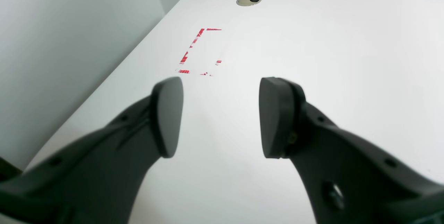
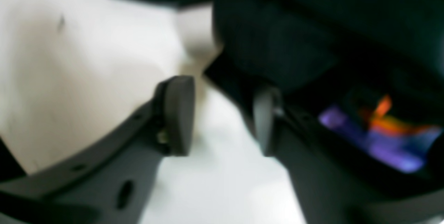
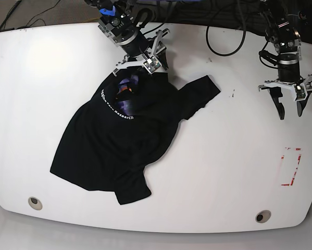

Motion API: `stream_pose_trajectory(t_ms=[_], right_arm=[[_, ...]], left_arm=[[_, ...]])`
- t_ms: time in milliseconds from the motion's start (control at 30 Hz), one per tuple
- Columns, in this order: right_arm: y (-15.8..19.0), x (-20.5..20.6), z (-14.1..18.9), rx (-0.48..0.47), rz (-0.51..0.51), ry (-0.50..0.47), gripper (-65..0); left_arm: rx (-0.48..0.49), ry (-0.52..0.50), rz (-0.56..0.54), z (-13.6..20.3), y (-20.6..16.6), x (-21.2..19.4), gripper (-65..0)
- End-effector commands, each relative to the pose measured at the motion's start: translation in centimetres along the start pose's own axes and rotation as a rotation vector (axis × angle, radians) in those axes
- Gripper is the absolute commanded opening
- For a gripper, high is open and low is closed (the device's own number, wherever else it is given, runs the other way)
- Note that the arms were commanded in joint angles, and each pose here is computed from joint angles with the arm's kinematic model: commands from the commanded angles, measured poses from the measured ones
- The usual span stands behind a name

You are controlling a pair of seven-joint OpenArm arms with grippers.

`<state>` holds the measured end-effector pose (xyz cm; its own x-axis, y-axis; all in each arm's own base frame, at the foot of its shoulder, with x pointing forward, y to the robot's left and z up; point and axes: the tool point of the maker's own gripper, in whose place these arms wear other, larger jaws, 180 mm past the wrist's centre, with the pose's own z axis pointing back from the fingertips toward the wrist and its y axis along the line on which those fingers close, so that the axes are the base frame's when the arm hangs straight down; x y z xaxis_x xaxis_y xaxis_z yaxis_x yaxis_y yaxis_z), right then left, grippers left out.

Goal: Layout the t-shirt on the table in an organized manner, then fold the t-shirt properly
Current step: 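Grasp the t-shirt collar edge with the right gripper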

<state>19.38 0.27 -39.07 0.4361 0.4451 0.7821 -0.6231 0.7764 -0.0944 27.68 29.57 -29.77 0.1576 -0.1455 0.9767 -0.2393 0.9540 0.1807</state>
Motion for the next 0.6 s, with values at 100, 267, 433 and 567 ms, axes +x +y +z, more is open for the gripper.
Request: stream_pose_trajectory(t_ms=[100, 267, 433, 567], right_arm=[[0.5, -0.4, 0.1, 0.026, 0.030, 0.002, -28.0], [0.6, 0.3, -0.4, 0.034, 0.049, -0.013, -27.7], [-0.3, -0.4, -1.6, 0.024, 0.069, 0.011, -27.7], [-1.3, -0.9, -2.7, 0.010, 0.085, 0.030, -27.7]], left_arm=[[0.003, -0.062, -0.011, -0.2, 0.3, 1.8, -31.9], [0.002, -0.062, -0.011, -0.2, 0.3, 1.8, -31.9], [0.001, -0.061, -0.013, -0.2, 0.3, 1.7, -31.9], [0.001, -0.061, -0.013, -0.2, 0.3, 1.7, -31.9]])
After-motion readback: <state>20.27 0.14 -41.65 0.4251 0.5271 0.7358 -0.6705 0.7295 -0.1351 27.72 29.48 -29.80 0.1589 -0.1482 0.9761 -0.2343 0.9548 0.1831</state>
